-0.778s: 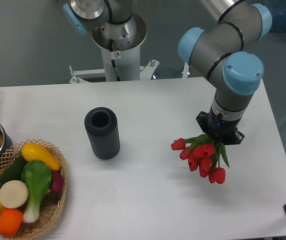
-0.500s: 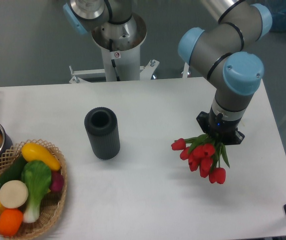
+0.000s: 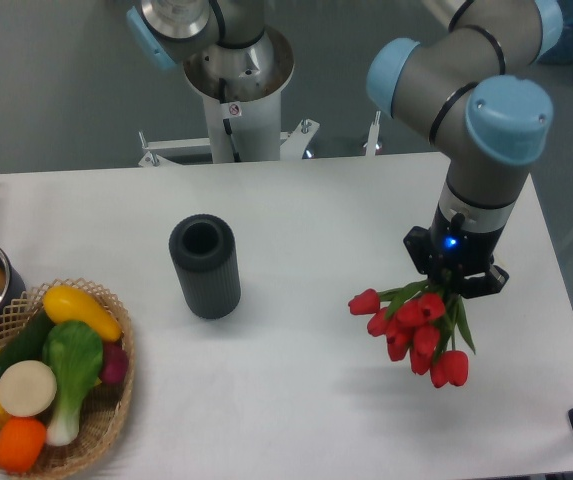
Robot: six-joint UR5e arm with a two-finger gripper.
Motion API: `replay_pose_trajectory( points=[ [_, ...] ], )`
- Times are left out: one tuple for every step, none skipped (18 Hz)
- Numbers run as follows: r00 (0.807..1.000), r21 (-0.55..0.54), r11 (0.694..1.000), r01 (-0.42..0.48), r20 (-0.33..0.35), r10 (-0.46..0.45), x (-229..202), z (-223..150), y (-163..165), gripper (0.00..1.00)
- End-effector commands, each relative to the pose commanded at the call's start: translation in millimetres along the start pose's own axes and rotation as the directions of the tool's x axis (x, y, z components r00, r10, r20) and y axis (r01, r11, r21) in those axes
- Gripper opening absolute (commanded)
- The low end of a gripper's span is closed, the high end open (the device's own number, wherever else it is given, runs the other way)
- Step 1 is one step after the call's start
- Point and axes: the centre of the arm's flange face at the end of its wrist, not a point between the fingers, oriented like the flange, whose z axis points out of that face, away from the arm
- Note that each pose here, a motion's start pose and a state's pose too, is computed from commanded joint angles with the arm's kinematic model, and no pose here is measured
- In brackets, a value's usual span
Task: Insert the flowers into the vase
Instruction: 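Lift the held red tulip bunch up off the table surface, then carry the tulips over the black vase, raising stems above its rim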
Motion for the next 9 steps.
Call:
replay_pose_trajectory(
  points=[
    [1.000,0.042,0.999,-0.002,-0.006,0.002,6,-6,-6,0.00],
    [1.000,0.094,0.996,-0.001,-0.008,0.002,12,-16,-13,0.00],
    [1.000,0.150,0.989,-0.005,-0.005,0.006,19,-31,-20,0.00],
    [1.000,0.216,0.976,0.002,-0.015,0.001,27,-41,-26,0.00],
    [1.000,0.283,0.959,0.011,-0.012,-0.008,36,-62,-31,0.00],
    [1.000,0.345,0.938,0.022,-0.021,-0.016,44,-75,-35,0.00],
    [0.999,0.390,0.920,0.043,-0.037,-0.031,48,-81,-34,0.00],
    [0.998,0.426,0.903,0.063,-0.048,-0.047,50,-88,-33,0.00],
    [0.996,0.463,0.883,0.083,-0.058,-0.063,52,-97,-33,0.00]
  ],
)
